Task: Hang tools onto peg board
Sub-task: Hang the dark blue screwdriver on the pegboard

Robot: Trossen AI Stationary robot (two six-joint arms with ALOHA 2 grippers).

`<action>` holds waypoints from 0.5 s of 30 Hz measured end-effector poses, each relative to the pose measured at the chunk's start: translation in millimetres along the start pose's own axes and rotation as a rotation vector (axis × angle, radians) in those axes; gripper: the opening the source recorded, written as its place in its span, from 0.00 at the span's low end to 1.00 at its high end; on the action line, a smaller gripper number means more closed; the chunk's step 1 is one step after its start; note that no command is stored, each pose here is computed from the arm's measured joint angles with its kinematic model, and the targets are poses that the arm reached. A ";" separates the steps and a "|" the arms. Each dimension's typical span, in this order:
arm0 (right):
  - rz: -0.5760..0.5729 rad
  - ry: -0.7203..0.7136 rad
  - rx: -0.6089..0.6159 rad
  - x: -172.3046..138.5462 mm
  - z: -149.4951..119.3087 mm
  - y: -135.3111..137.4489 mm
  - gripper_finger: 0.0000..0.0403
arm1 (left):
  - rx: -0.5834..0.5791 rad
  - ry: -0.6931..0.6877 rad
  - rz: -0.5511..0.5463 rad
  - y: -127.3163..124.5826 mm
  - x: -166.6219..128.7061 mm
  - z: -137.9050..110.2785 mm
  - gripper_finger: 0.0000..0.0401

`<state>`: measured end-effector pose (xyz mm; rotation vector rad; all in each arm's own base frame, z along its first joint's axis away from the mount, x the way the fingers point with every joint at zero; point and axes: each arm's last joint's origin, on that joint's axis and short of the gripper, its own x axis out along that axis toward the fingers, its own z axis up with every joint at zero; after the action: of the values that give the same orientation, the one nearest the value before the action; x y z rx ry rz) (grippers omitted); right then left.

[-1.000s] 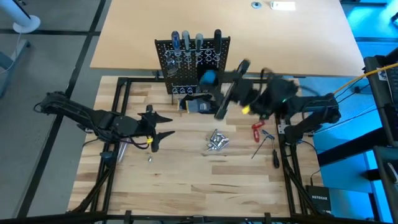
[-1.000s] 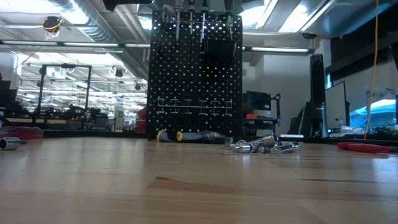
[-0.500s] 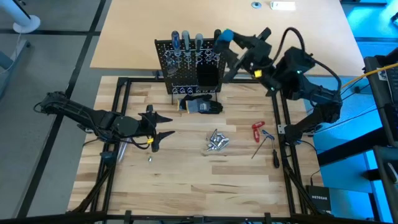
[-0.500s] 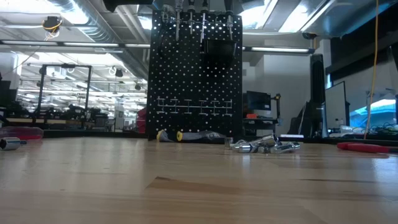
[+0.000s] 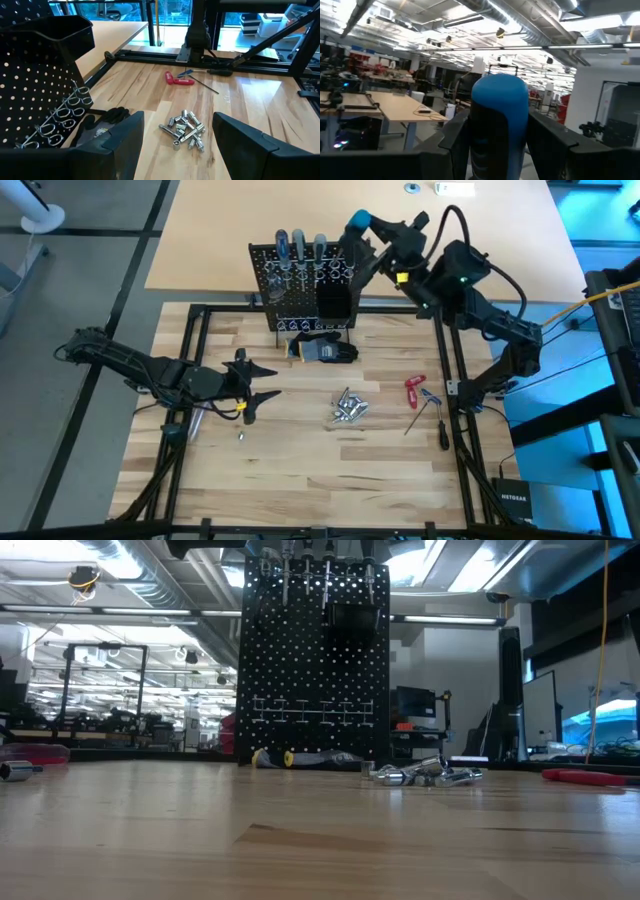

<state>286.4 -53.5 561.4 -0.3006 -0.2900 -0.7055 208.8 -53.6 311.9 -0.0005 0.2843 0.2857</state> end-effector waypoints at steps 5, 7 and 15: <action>-0.007 0.009 -0.006 1.5 -1.9 -2.3 0.41 | 0.001 0.002 0.000 0.0 0.0 -0.2 0.56; -0.007 0.009 -0.005 1.5 -1.9 -2.3 0.41 | 0.001 0.002 0.001 0.0 0.0 -0.2 0.56; -0.006 0.060 -0.013 6.8 -11.8 -1.6 0.41 | -0.001 0.002 0.001 0.0 0.0 -0.3 0.56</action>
<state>292.2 -62.9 553.3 -0.2906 -0.2297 -0.7210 208.7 -53.6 311.6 -0.0012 0.2862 0.2865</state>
